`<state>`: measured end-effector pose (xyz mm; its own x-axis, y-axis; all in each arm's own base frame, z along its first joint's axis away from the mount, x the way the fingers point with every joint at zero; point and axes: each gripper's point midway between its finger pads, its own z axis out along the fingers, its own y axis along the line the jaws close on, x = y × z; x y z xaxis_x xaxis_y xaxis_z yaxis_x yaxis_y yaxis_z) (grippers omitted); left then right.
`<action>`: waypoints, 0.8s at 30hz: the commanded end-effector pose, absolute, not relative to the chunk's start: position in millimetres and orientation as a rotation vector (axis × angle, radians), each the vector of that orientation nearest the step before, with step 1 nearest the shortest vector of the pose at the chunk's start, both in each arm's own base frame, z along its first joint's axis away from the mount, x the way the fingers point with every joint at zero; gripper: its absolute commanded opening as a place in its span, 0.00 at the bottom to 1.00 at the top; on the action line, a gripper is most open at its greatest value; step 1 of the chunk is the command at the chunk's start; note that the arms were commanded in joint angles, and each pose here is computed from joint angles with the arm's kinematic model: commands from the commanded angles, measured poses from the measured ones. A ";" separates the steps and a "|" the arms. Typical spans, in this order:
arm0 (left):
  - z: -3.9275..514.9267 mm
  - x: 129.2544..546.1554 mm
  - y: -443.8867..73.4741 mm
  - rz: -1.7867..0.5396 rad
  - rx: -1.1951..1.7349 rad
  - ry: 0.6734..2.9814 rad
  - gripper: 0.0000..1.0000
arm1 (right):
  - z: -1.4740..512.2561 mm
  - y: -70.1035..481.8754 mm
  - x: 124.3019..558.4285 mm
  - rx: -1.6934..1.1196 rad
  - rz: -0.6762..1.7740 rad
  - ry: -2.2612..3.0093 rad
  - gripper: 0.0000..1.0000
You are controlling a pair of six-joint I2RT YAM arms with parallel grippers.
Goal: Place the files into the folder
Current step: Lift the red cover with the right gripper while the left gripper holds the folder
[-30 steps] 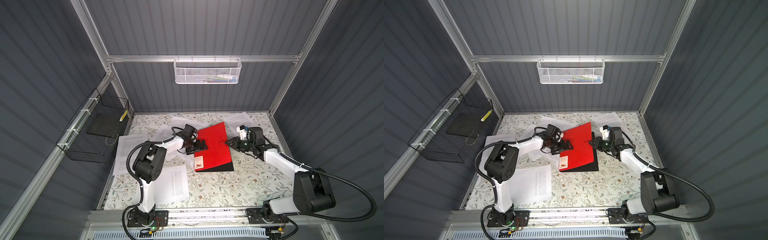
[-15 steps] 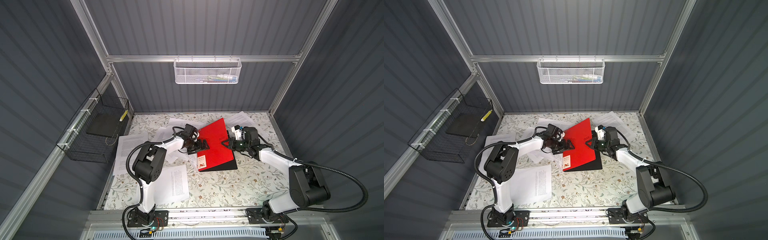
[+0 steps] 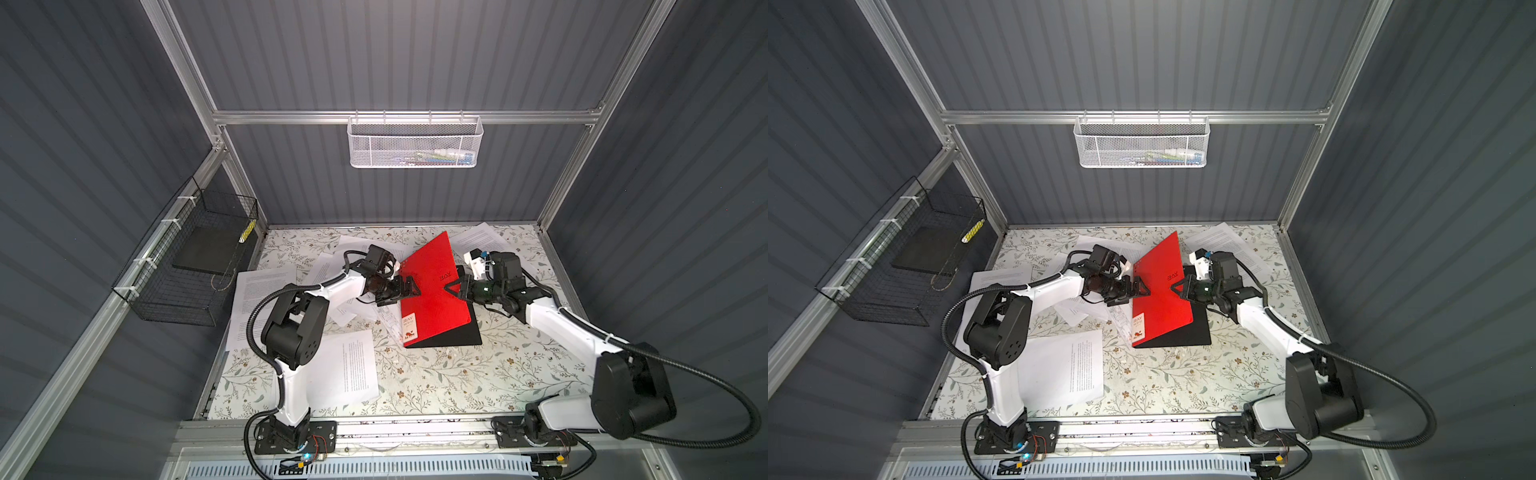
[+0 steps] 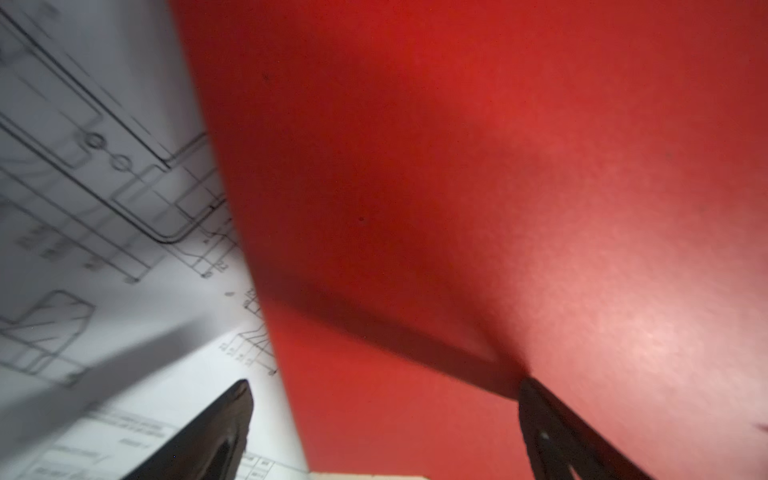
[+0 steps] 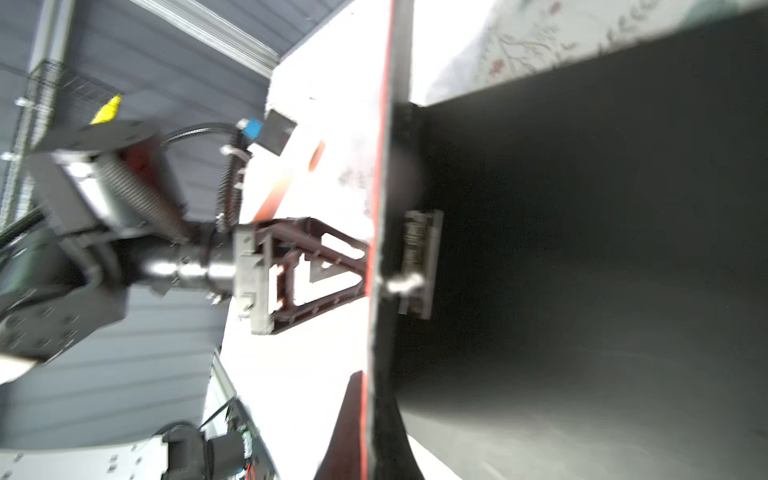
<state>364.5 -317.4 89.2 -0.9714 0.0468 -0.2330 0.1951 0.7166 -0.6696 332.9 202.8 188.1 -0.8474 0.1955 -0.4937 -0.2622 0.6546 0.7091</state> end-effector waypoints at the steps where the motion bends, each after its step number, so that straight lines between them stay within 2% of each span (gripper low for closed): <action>1: 107.2 372.9 -315.1 -1.123 0.227 2.668 1.00 | 240.4 203.3 316.5 -0.169 1.122 2.248 0.00; 6: 106.8 376.1 -312.2 -1.105 0.233 2.659 1.00 | 272.9 180.6 305.5 -0.110 1.123 2.190 0.00; 8: 109.6 375.2 -310.6 -1.102 0.228 2.645 1.00 | 281.7 164.3 300.3 -0.066 1.047 2.201 0.00; 15: 96.0 363.7 -299.7 -1.036 0.209 2.692 1.00 | 271.9 113.4 283.0 0.072 0.839 2.296 0.00; 24: 83.5 358.6 -302.8 -1.036 0.210 2.717 1.00 | 249.2 87.7 268.6 0.158 0.745 2.355 0.00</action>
<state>360.0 -300.3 81.0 -0.9706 0.0324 -0.2383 0.1832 0.7418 -0.6452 274.2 90.8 247.4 -0.7888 0.3145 -0.5281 -0.0540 0.8204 0.5693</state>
